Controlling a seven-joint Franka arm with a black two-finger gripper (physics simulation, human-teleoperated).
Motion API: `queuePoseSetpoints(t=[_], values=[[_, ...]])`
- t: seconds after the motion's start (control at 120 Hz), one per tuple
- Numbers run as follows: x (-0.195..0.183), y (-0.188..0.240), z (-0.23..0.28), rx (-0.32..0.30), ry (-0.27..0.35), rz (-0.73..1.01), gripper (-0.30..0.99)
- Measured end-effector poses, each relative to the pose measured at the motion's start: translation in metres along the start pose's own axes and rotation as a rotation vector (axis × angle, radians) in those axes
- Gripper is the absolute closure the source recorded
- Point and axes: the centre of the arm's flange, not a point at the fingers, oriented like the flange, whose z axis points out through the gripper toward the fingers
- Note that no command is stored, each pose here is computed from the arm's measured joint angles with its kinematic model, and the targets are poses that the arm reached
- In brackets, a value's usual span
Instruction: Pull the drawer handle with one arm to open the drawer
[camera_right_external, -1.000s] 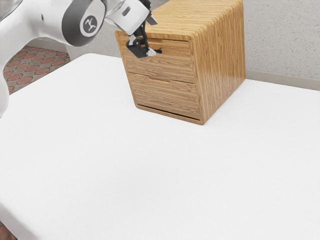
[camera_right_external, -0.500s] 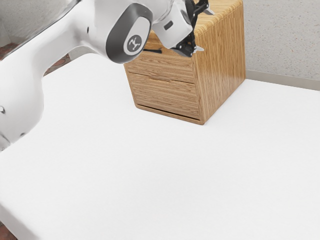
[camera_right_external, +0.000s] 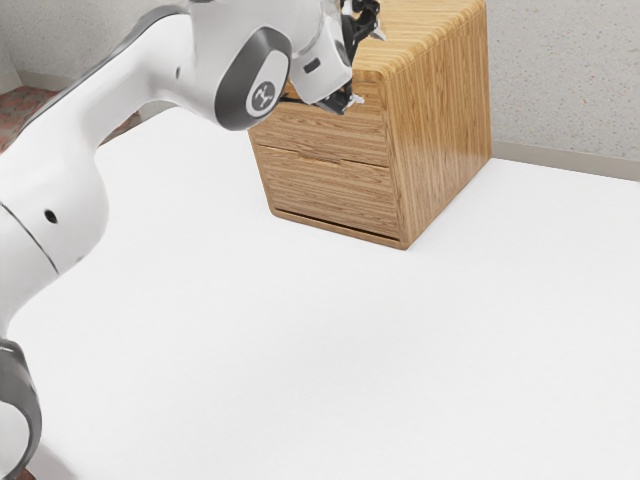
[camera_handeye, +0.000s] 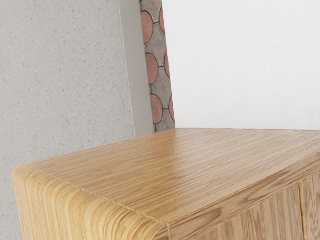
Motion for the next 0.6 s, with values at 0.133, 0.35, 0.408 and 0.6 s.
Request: queuePoseSetpoints(t=[0.133,0.35,0.408,0.6], values=[[-0.013,0.009,0.009,-0.058,-0.036,0.02,0.02],[-0.031,0.017,0.016,-0.111,-0.075,0.037,0.02],[-0.029,0.016,0.017,-0.101,-0.07,0.044,0.02],[-0.061,0.024,0.029,-0.089,-0.09,0.027,0.02]])
